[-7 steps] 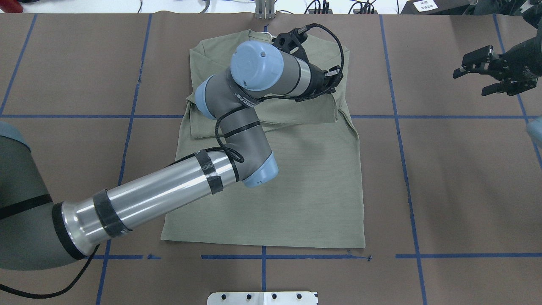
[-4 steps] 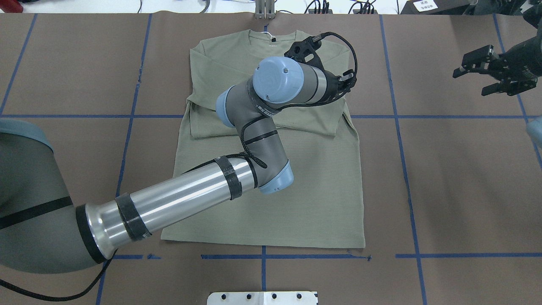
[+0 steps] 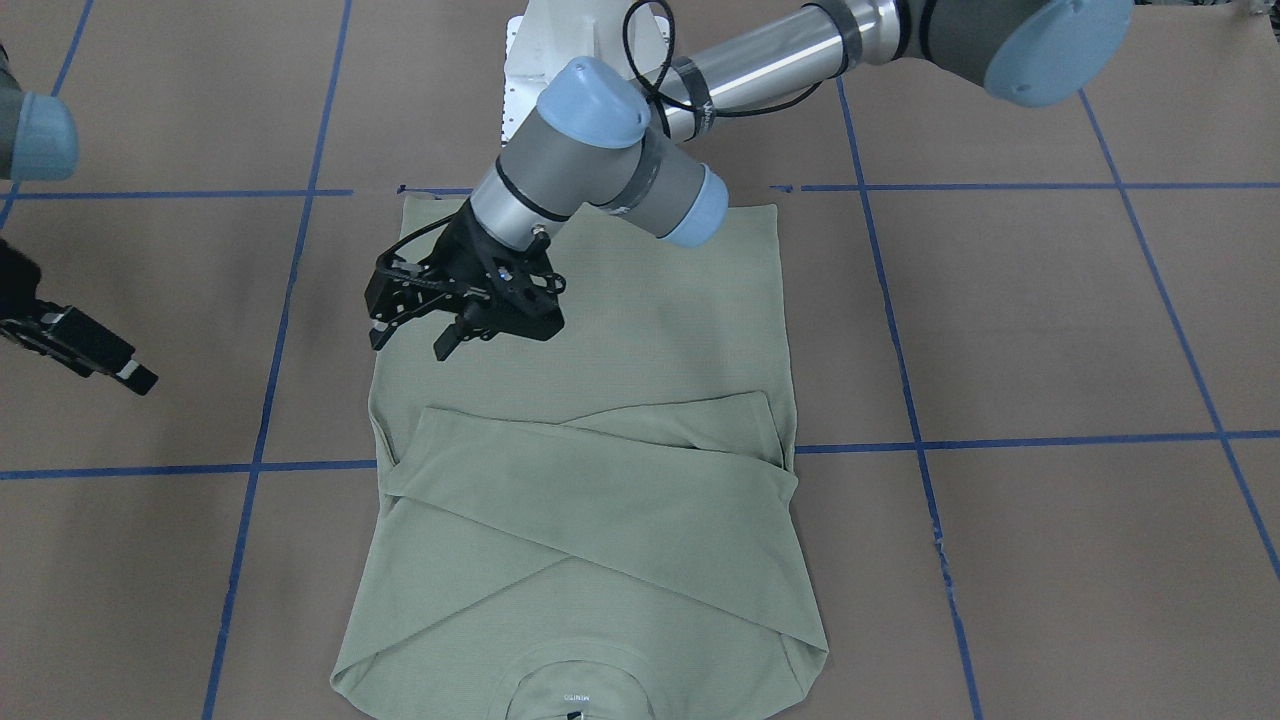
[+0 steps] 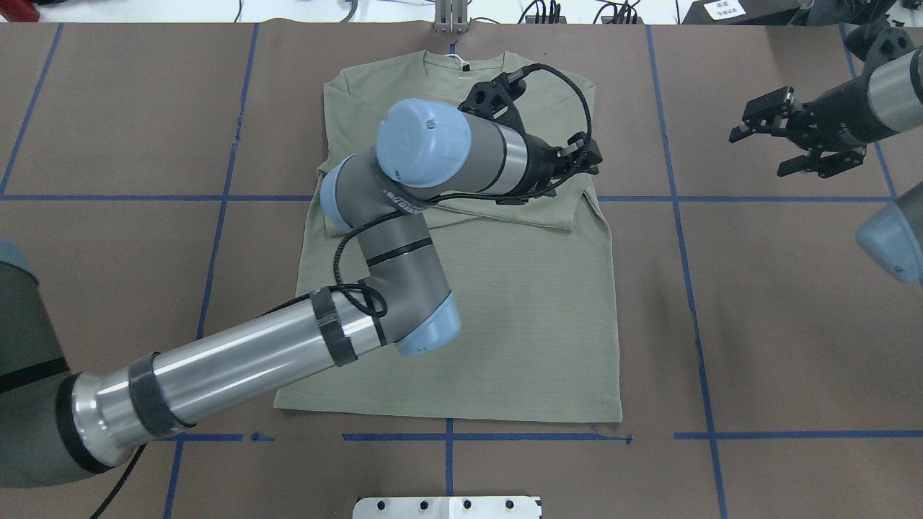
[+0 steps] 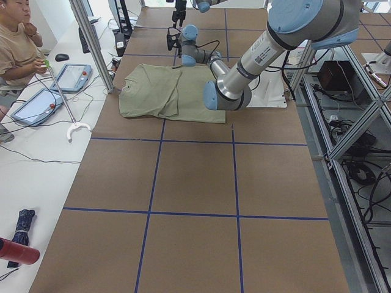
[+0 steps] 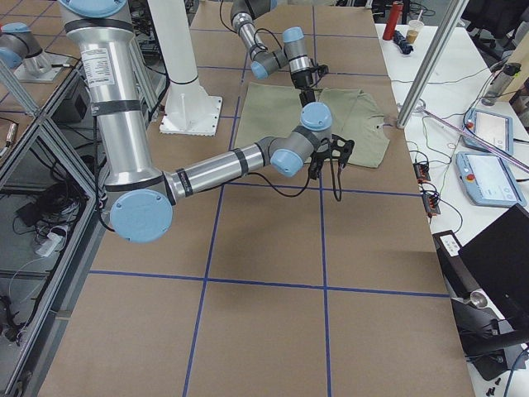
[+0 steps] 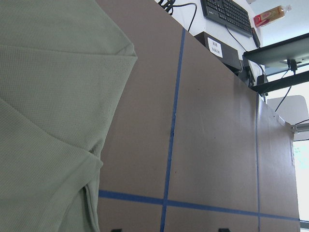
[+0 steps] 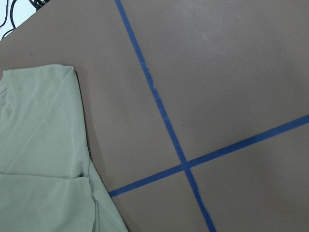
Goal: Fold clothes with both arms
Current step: 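Fold the held sleeve across the shirt body with the left gripper, then release the sleeve and move both grippers to the shirt hem corners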
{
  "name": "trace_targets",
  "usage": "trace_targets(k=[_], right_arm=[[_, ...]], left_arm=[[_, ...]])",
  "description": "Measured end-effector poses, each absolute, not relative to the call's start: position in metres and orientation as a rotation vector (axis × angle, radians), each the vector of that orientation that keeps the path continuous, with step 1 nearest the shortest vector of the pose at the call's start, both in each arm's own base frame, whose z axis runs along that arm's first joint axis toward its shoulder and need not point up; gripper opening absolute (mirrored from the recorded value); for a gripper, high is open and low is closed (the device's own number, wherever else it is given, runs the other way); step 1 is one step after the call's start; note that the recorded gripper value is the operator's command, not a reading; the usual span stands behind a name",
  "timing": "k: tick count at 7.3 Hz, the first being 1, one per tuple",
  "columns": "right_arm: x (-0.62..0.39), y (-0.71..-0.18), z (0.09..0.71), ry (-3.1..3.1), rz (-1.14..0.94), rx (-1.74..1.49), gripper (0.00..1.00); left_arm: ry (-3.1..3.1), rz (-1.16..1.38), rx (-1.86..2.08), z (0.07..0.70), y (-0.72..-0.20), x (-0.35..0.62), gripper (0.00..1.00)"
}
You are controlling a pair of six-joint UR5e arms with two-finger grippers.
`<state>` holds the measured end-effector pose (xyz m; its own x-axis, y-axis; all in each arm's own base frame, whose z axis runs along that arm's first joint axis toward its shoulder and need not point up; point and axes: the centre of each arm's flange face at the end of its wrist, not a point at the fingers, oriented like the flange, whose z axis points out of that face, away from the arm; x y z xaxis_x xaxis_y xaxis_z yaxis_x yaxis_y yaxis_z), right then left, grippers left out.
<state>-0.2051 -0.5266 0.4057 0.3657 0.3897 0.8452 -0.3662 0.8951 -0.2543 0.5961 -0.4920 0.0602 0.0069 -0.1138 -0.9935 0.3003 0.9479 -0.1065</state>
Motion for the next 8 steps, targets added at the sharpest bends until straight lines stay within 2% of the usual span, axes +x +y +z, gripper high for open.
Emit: trace_targets(k=[2,5,7,8], right_arm=[[-0.277,-0.473,0.367,-1.107,0.55,-0.085,0.98],[-0.374,-0.336,0.311,-1.001,0.585,-0.087,0.97],[-0.425,-0.25,0.302,-0.931,0.65,-0.057,0.95],[-0.44,-0.223,0.31,-0.909,0.667,-0.037,0.94]], left_arm=[[1.478,-0.264,0.15,0.11,-0.485,0.534,0.72],[1.357,-0.212,0.133,0.163,-0.457,0.453,0.72],[1.336,-0.22,0.124,0.186,-0.443,0.427,0.71],[1.327,-0.228,0.117,0.194,-0.441,0.423,0.75]])
